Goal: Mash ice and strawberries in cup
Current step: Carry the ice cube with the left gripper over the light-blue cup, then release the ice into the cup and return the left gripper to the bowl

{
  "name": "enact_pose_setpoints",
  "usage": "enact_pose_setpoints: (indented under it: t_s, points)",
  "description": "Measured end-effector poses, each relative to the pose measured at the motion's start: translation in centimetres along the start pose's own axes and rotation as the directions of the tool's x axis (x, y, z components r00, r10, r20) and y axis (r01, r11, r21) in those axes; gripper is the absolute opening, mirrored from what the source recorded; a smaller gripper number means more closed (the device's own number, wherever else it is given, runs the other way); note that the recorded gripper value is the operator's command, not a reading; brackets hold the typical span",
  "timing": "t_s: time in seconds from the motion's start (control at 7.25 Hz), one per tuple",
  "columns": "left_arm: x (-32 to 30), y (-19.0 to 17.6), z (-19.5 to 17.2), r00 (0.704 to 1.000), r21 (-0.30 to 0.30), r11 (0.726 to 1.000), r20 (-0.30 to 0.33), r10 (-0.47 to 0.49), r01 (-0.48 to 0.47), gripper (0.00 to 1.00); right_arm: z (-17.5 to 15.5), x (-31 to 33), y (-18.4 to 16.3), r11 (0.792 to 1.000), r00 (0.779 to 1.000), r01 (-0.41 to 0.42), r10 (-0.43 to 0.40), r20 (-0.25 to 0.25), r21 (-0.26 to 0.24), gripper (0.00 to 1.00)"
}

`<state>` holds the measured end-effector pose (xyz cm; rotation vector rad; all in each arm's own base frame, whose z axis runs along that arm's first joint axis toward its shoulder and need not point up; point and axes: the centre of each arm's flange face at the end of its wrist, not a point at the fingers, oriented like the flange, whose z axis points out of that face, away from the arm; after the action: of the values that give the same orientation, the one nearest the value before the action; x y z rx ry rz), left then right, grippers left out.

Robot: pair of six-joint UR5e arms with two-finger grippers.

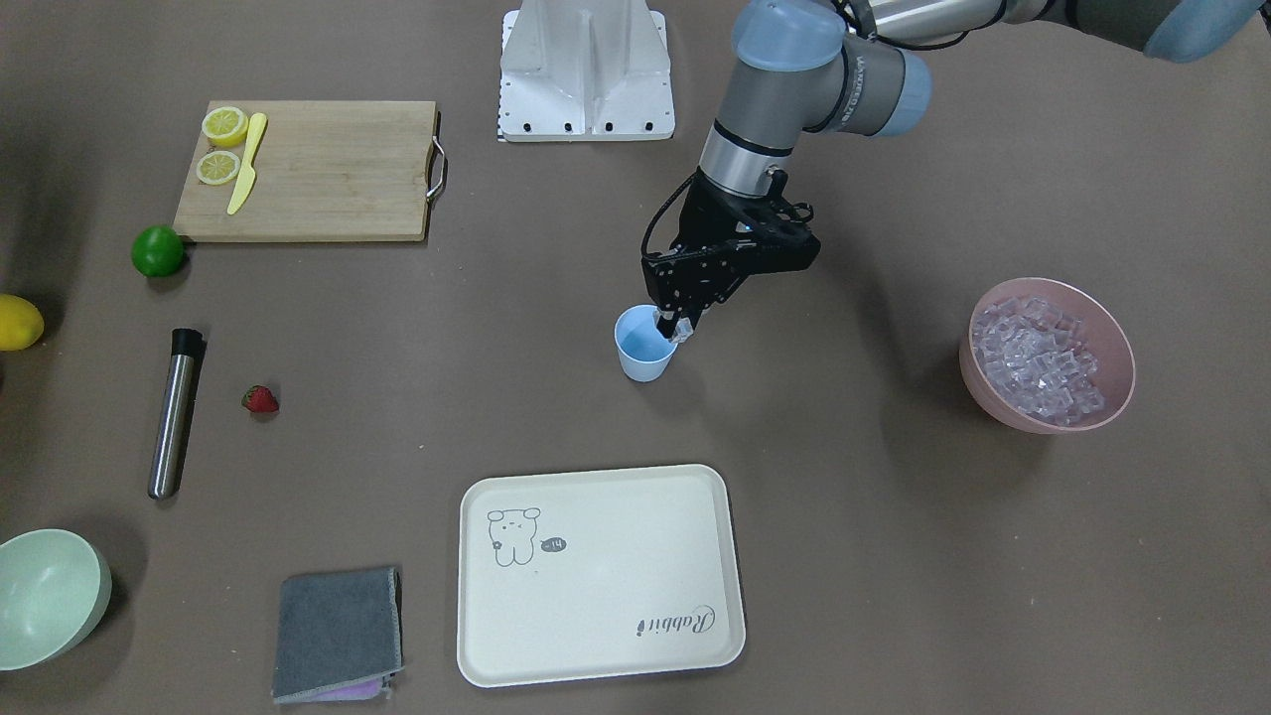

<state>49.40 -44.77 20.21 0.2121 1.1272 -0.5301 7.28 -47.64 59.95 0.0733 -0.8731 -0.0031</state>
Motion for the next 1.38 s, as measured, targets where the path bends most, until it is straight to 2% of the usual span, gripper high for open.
enact_pose_setpoints:
  t_s: [0.55,0.69,0.83,1.38]
  points:
    - [0.0,2.0,1.4,1.0,-0.011,1.0,0.016,0.015,-0.015,0.0,0.2,0.2,0.3,1.0,1.0,-0.004,0.004,0.001,-0.004,1.0]
    - [0.0,2.0,1.4,1.0,-0.012,1.0,0.015,0.015,-0.015,0.65,0.2,0.2,0.3,1.0,1.0,-0.004,0.004,0.001,-0.004,1.0]
    - [0.2,2.1,1.2,1.0,-0.012,1.0,0.012,0.015,-0.015,0.96,0.2,0.2,0.3,1.0,1.0,-0.004,0.004,0.001,-0.004,1.0]
    - [0.5,1.9,1.0,1.0,-0.011,1.0,0.006,0.014,-0.014,0.97,0.2,0.2,0.3,1.0,1.0,-0.005,0.005,0.001,-0.004,1.0]
